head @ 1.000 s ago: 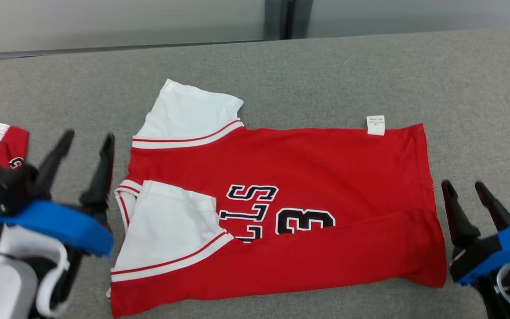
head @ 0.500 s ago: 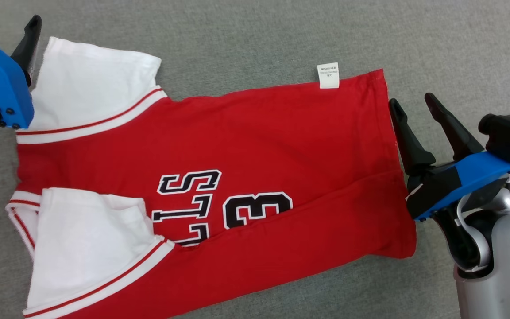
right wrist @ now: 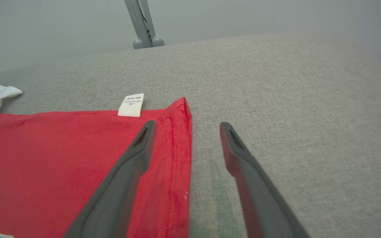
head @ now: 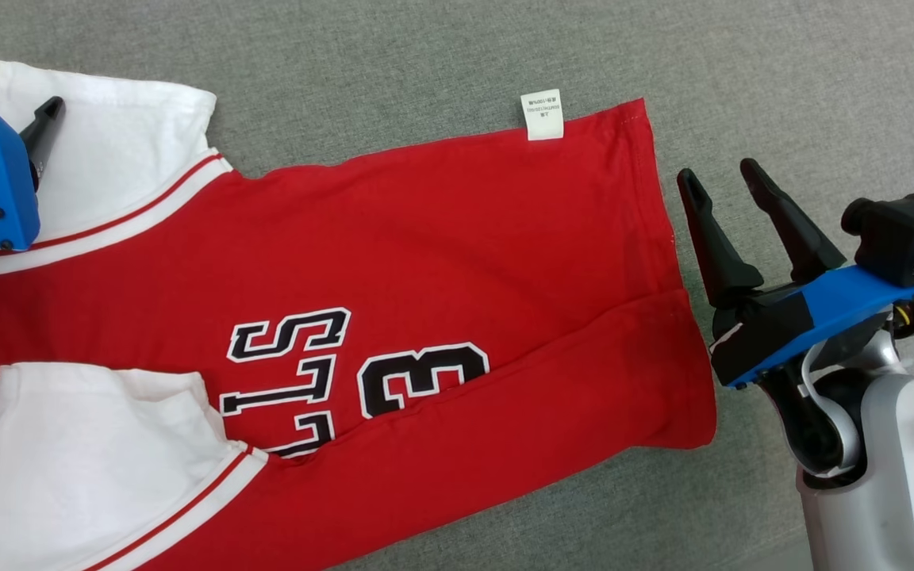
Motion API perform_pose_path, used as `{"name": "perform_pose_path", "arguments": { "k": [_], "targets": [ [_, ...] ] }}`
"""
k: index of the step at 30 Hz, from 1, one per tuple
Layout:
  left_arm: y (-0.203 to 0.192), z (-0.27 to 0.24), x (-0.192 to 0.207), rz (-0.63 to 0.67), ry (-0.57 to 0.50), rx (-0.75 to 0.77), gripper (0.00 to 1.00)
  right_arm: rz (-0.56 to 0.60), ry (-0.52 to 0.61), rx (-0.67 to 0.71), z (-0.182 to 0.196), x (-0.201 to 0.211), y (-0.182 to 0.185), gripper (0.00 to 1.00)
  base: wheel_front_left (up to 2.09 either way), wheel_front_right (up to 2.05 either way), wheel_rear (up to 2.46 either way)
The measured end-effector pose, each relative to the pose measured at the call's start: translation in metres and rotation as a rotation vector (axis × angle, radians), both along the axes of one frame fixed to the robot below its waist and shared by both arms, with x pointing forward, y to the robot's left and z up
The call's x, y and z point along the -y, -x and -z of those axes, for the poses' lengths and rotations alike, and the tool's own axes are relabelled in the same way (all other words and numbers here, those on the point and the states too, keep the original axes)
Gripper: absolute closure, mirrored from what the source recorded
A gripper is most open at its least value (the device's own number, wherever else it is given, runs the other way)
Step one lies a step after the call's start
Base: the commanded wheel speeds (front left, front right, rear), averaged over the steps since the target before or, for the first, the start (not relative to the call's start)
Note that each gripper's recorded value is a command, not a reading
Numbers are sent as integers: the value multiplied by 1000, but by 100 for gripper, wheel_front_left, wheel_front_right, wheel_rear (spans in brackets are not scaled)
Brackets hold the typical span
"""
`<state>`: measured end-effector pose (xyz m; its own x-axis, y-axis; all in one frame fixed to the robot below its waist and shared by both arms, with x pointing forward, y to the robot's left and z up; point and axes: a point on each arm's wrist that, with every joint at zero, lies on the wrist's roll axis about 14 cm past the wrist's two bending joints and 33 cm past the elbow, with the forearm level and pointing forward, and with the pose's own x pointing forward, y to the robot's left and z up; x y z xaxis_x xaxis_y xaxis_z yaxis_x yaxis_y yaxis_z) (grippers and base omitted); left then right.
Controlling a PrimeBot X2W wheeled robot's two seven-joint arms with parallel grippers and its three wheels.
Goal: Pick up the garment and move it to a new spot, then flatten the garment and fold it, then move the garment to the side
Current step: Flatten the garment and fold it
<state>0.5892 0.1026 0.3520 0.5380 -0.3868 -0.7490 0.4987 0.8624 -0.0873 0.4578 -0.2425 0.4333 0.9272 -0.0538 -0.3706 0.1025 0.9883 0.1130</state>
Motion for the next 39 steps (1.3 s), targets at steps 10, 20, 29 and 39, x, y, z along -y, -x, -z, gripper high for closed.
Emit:
{"name": "perform_pose_path", "arguments": {
  "k": [10, 20, 29, 39],
  "targets": [
    [-5, 17, 3, -22, -23, -11, 0, -32, 8, 27, -6, -7, -14, 0, 0, 0, 0],
    [0, 14, 8, 4, -12, 13, 100, -65, 36, -1, 1, -14, -28, 0, 0, 0, 0],
    [-19, -42, 8, -63, 131, 288, 100, -103, 101, -143, 17, -11, -57, 0, 0, 0, 0],
    [1, -69, 3, -67, 204, 367, 100, -109, 45, -312, 48, -17, -68, 79, 0, 0, 0]
  ]
}}
